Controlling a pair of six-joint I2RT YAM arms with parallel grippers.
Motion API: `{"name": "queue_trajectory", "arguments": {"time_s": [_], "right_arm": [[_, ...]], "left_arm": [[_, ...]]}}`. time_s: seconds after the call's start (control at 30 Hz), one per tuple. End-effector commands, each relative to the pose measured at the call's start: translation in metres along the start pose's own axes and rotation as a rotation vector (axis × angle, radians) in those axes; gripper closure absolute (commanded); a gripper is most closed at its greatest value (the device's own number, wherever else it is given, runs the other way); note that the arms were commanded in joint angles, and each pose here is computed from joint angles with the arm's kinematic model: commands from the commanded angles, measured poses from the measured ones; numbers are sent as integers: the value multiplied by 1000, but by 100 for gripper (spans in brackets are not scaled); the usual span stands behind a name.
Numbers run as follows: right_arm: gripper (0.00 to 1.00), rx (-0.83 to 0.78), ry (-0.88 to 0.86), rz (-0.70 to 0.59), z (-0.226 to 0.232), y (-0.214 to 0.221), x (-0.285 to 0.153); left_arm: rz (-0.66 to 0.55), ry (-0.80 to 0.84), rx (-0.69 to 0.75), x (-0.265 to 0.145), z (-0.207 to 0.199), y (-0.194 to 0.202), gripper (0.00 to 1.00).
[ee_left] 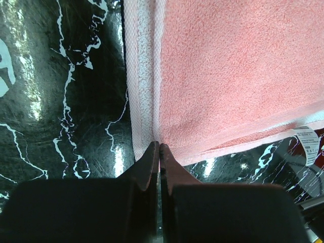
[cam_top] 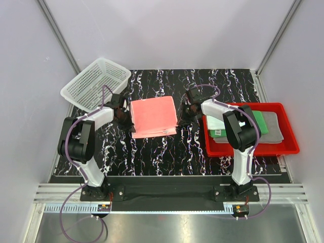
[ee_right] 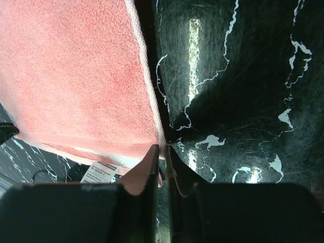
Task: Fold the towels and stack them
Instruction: Fold the towel
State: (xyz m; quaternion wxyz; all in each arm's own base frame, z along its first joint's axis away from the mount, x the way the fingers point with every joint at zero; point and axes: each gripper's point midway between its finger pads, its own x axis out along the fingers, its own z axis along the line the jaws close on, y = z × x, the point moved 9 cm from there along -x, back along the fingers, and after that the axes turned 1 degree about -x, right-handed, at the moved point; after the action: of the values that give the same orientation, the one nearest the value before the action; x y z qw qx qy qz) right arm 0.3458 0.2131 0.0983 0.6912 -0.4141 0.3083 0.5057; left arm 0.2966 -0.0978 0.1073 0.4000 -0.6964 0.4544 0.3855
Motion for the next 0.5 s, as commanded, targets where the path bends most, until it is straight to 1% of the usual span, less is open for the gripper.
{"name": "queue_trajectory", "arguments": {"time_s": [0.0,0.13,0.17,0.2,0.23,0.27,0.47], "right_arm": [[86,-3,-45,-37,14,-11,-3],[85,22,-56,-39,18,-12,-6],[83,41,-38,-45,17,-12,-6],[73,51,-24,-36,15,-10,-6],[69,64,-13,-32,14,-8,-5],[68,79,-3,-32,13,-7,-4],[65,124,-7,-17,13,0,0]], "left_arm": [[-63,4,1,-6,-6,-13,100],[-54,11,0,-4,-7,-12,100],[-46,10,-2,-3,-6,-11,100],[-44,9,-2,-3,-6,-10,100],[-42,8,-2,-2,-5,-9,100],[-40,5,-4,-2,-4,-8,100],[-48,10,-3,-2,-5,-9,100]]}}
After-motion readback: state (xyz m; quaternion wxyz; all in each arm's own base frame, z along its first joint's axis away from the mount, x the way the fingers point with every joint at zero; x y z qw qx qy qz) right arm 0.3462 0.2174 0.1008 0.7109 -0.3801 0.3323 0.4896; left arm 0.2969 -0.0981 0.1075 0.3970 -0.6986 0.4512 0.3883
